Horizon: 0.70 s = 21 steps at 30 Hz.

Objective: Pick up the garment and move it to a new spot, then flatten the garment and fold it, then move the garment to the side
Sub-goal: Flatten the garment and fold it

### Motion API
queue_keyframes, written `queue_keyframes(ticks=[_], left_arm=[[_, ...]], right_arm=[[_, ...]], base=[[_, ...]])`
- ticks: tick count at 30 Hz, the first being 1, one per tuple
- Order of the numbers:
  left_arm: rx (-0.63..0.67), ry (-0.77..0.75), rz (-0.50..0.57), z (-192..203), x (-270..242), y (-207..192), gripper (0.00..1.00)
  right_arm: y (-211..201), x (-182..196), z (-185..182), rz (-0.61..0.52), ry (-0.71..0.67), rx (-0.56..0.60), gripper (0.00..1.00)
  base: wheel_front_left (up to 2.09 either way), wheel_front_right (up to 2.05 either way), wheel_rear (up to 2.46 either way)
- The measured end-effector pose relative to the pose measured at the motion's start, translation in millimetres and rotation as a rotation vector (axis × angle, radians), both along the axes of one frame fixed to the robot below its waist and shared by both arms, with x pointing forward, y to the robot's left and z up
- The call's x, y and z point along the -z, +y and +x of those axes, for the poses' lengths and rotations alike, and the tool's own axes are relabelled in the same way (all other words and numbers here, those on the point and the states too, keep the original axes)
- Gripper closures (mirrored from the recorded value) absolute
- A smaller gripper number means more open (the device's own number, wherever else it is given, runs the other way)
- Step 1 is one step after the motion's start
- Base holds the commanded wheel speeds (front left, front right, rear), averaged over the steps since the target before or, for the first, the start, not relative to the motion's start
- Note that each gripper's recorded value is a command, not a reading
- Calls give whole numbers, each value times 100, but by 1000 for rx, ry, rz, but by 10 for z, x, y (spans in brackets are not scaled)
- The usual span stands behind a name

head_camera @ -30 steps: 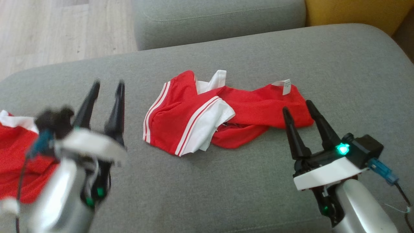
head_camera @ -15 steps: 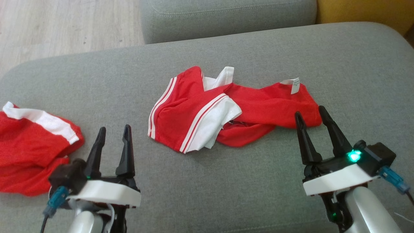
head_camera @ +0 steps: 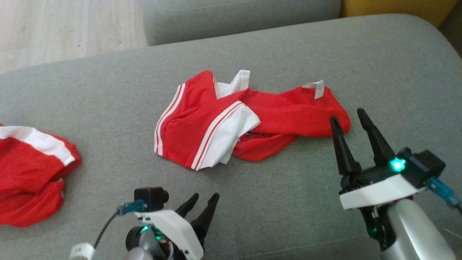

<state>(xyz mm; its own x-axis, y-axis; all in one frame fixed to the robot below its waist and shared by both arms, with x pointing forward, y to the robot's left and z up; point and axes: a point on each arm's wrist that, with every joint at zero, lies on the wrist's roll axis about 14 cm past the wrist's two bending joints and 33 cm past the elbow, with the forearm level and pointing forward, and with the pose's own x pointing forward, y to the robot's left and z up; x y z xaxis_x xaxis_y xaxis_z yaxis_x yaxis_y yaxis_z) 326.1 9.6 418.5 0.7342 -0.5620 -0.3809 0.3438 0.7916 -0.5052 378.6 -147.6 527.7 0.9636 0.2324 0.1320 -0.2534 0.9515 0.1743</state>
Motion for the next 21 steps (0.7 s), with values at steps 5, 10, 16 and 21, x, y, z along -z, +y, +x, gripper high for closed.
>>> queue_keyframes(ticks=[5, 10, 16, 21], left_arm=[[39, 79, -6, 150, 137, -145, 0], [73, 87, 20, 394, 195, -332, 0], [72, 150, 49, 579, 310, -470, 0], [84, 161, 73, 647, 309, -569, 0]], right_arm=[[-71, -65, 81, -7, -18, 18, 0], [-165, -30, 82, -13, -6, 45, 0], [-262, -19, 68, -15, 0, 79, 0], [-285, -11, 47, -6, 4, 94, 0]], base=[[0, 0, 0], [0, 0, 0], [0, 0, 0], [0, 0, 0]])
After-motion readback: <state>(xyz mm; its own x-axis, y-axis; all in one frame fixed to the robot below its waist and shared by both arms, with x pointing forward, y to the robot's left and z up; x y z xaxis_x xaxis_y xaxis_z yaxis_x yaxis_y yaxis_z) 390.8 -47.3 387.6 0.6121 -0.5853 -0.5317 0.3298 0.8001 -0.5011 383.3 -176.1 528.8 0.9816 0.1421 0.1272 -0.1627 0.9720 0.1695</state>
